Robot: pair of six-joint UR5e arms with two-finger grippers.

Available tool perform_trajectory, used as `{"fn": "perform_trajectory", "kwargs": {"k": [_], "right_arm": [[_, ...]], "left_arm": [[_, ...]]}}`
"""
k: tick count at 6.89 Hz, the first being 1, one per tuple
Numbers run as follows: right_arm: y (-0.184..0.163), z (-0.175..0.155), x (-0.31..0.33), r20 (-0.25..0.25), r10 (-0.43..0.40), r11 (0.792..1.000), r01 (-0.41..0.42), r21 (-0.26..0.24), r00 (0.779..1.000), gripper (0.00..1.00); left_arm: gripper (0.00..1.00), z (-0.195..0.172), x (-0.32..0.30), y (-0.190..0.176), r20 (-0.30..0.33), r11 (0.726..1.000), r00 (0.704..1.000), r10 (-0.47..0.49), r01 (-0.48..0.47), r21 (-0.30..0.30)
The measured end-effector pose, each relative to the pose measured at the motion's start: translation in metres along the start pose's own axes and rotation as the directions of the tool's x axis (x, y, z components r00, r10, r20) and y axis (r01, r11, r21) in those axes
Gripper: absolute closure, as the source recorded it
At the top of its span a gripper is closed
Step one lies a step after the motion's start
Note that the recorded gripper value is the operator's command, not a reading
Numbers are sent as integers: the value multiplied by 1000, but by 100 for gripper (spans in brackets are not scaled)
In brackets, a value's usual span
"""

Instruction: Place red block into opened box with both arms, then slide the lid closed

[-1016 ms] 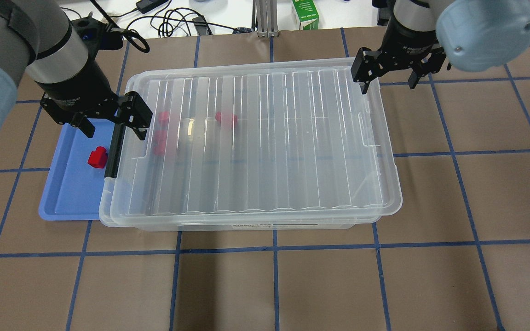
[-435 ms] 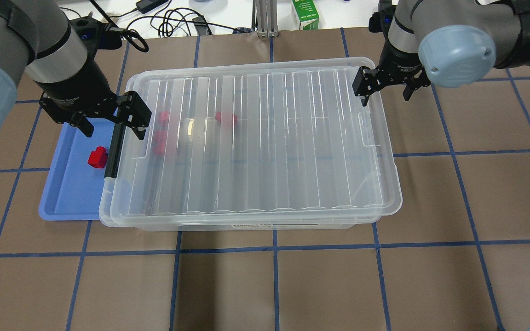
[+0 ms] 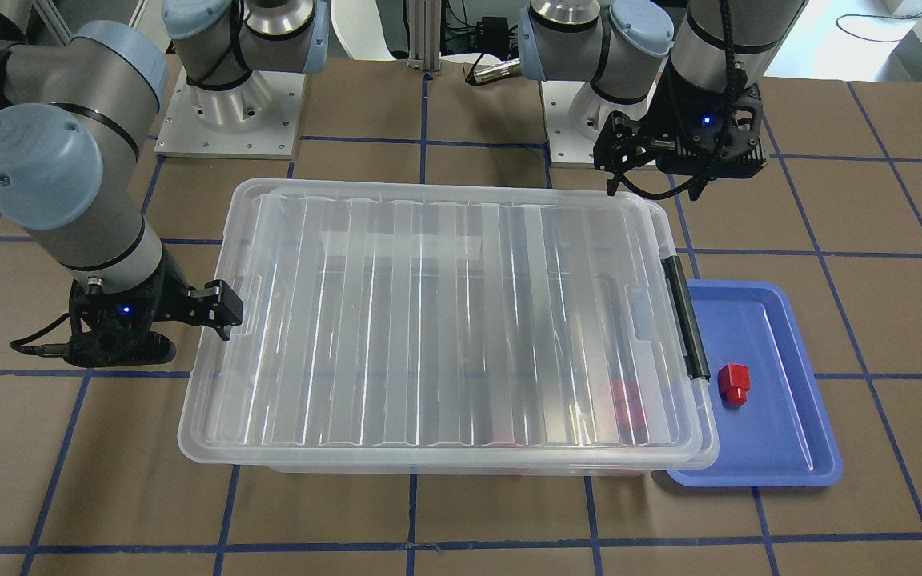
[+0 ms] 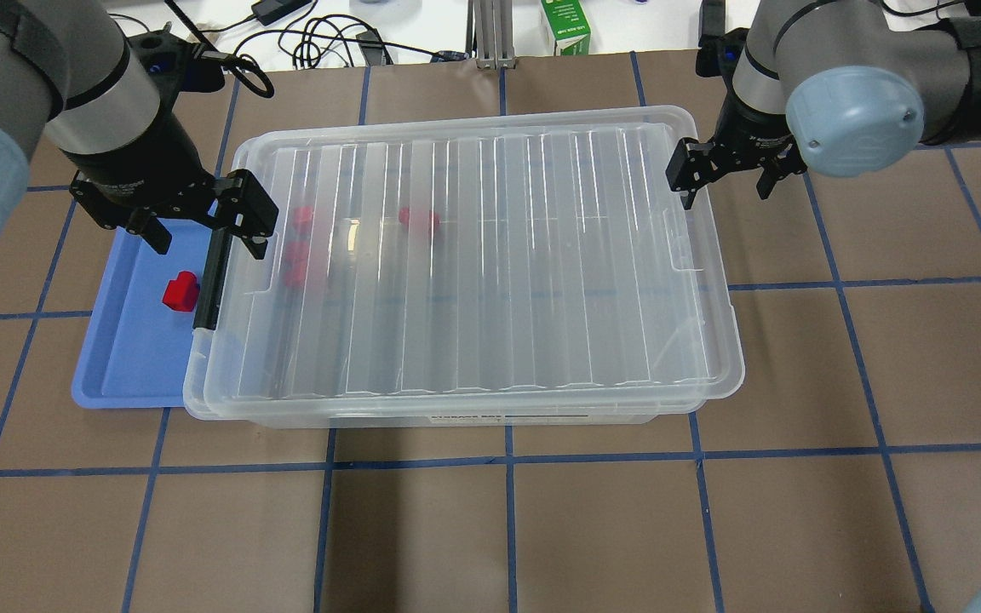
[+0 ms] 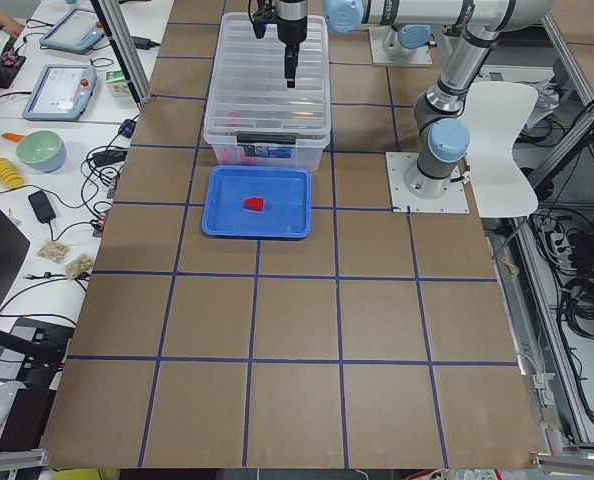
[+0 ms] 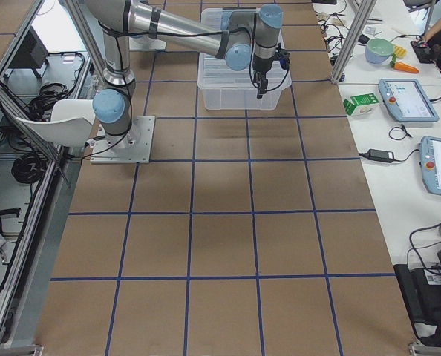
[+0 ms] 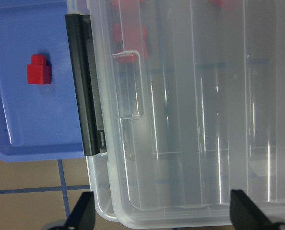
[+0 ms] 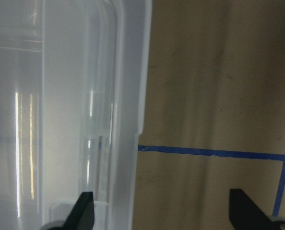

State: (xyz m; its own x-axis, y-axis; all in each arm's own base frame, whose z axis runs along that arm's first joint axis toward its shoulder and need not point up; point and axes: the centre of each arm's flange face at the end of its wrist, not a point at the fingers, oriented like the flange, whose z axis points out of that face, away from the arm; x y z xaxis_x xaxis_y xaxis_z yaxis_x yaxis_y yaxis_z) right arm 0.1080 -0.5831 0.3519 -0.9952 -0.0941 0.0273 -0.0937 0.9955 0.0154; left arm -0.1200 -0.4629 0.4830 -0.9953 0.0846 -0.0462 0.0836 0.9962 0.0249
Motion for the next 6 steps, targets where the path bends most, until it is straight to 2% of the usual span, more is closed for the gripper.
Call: {"fn": "perform_trajectory", "kwargs": {"k": [6], "right_arm": [[-1,3,41,-3,-51,999,51,0,999,2]], "left_arm": [[0,3,-6,-2,1,1000,1000,-1,1,-15]]}}
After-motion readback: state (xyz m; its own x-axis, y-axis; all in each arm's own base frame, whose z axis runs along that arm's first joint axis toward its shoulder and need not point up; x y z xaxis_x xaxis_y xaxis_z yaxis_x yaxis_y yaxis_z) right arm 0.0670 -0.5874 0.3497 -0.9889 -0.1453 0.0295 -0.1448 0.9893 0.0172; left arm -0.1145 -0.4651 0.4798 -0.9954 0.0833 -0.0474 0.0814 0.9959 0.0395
